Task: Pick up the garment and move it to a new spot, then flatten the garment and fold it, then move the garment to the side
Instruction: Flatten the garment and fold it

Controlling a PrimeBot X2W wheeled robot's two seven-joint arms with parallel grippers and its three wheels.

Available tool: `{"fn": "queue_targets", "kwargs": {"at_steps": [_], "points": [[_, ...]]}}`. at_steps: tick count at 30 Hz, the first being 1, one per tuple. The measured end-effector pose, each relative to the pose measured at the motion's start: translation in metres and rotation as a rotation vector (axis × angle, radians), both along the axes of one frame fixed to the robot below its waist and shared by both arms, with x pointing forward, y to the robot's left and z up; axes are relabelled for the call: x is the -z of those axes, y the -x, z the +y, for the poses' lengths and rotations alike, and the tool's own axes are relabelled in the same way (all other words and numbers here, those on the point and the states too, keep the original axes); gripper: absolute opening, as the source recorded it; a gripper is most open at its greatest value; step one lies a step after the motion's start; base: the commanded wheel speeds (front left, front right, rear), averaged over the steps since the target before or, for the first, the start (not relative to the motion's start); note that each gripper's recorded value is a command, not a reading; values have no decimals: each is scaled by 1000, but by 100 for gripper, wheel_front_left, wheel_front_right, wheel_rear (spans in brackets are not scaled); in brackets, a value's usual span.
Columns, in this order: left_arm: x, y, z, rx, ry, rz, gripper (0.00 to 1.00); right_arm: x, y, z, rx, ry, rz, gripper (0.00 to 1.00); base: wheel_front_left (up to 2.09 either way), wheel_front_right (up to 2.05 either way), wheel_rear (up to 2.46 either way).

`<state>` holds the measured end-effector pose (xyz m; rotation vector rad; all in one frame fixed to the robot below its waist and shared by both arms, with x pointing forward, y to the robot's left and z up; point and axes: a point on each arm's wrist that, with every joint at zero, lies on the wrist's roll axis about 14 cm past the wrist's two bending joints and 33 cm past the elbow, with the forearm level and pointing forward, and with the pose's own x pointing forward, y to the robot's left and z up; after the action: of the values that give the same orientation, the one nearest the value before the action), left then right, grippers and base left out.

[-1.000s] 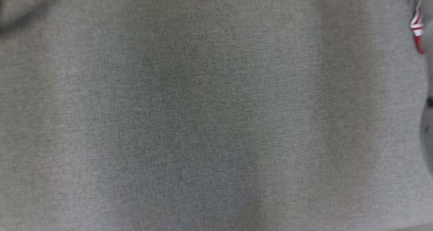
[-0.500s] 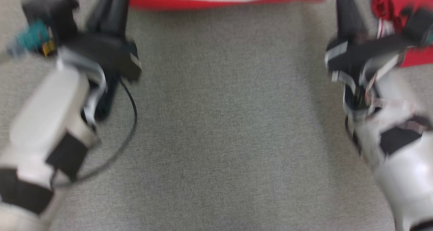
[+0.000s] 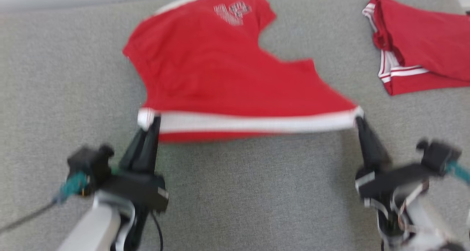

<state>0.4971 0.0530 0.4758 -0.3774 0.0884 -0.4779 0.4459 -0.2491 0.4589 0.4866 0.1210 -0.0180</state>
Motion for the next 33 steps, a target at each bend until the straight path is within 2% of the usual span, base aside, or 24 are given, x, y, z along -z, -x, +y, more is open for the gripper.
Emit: {"fn": "queue_targets", "kwargs": {"at_steps": [4, 10, 16, 24, 33], "points": [[12, 33, 14, -46, 7, 50, 0, 14, 45, 3, 28, -42, 56, 0, 0, 0, 0], [26, 69, 35, -98, -19, 96, 0, 27, 92, 21, 51, -125, 128, 0, 0, 0, 0], [29, 94, 47, -120, -30, 105, 0, 25, 119, 39, 41, -167, 166, 0, 0, 0, 0], [16, 100, 46, -144, -7, 66, 0, -3, 107, 34, 41, -133, 94, 0, 0, 0, 0], [-7, 91, 39, -134, 23, -13, 0, -40, 59, 28, -2, -48, -26, 0, 0, 0, 0]]}}
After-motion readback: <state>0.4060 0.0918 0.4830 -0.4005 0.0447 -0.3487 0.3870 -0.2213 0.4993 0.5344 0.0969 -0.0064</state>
